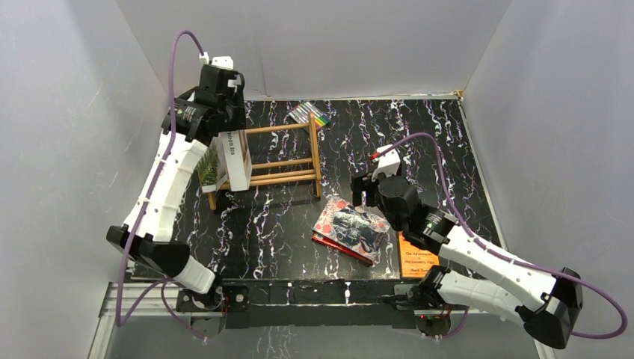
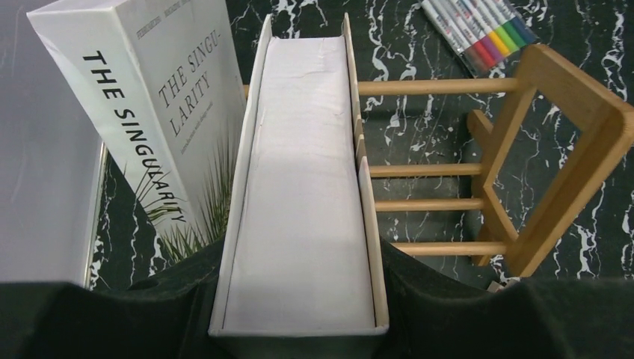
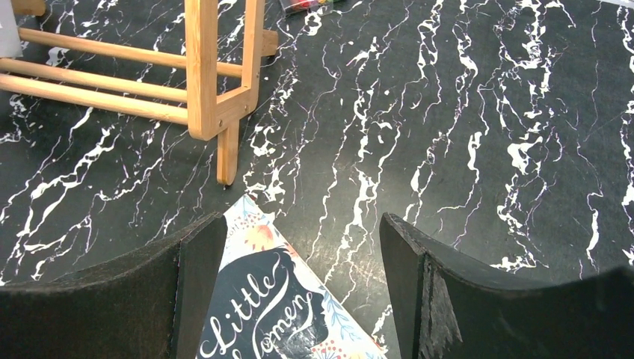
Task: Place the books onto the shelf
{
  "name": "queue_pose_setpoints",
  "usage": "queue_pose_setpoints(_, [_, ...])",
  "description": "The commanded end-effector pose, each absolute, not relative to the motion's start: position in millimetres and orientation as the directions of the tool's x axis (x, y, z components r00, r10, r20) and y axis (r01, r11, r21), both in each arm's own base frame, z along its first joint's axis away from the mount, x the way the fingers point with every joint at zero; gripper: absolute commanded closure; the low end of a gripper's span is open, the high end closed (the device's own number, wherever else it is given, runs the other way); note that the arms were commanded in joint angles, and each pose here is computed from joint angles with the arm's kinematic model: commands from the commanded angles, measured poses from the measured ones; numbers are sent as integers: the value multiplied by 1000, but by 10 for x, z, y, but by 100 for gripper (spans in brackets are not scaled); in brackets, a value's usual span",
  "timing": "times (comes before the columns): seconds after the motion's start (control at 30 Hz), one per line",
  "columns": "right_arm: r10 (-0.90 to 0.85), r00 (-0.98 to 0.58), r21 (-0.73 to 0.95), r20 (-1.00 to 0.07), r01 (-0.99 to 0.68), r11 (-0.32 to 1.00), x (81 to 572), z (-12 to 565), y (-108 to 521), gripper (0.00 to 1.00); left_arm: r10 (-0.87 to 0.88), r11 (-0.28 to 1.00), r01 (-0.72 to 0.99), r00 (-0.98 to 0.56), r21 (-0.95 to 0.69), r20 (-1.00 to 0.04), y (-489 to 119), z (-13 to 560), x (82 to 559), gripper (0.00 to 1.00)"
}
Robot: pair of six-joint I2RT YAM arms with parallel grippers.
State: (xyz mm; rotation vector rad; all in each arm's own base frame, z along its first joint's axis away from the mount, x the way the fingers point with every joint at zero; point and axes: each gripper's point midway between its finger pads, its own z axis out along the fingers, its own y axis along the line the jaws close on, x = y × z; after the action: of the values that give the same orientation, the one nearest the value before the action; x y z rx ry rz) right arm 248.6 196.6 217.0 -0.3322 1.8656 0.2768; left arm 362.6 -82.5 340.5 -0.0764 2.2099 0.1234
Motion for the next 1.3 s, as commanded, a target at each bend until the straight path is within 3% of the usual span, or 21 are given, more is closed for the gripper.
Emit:
queue_pose_setpoints(0.0, [-31, -274, 72, -961, -360, 930, 2491, 2302, 1987, 16, -45, 993, -114, -563, 24, -826, -633, 3470, 3739, 69])
queue_pose_setpoints(0.37, [-8, -264, 92, -965, -367, 926, 2471, 2333, 1983, 17, -132, 990, -112, -615, -79, -778, -337, 3124, 3980, 71])
queue_pose_setpoints(1.07, [-27, -287, 89, -958, -385, 918, 2475, 2260, 2059, 17, -3, 996, -66, -665, 55, -747, -211, 2867, 4034, 72])
queue_pose_setpoints(1.27, [-30, -291, 89, -956, -387, 918, 2478, 2264, 2066, 17, -20, 991, -113, -682, 78, -731, -138, 2794, 4037, 64])
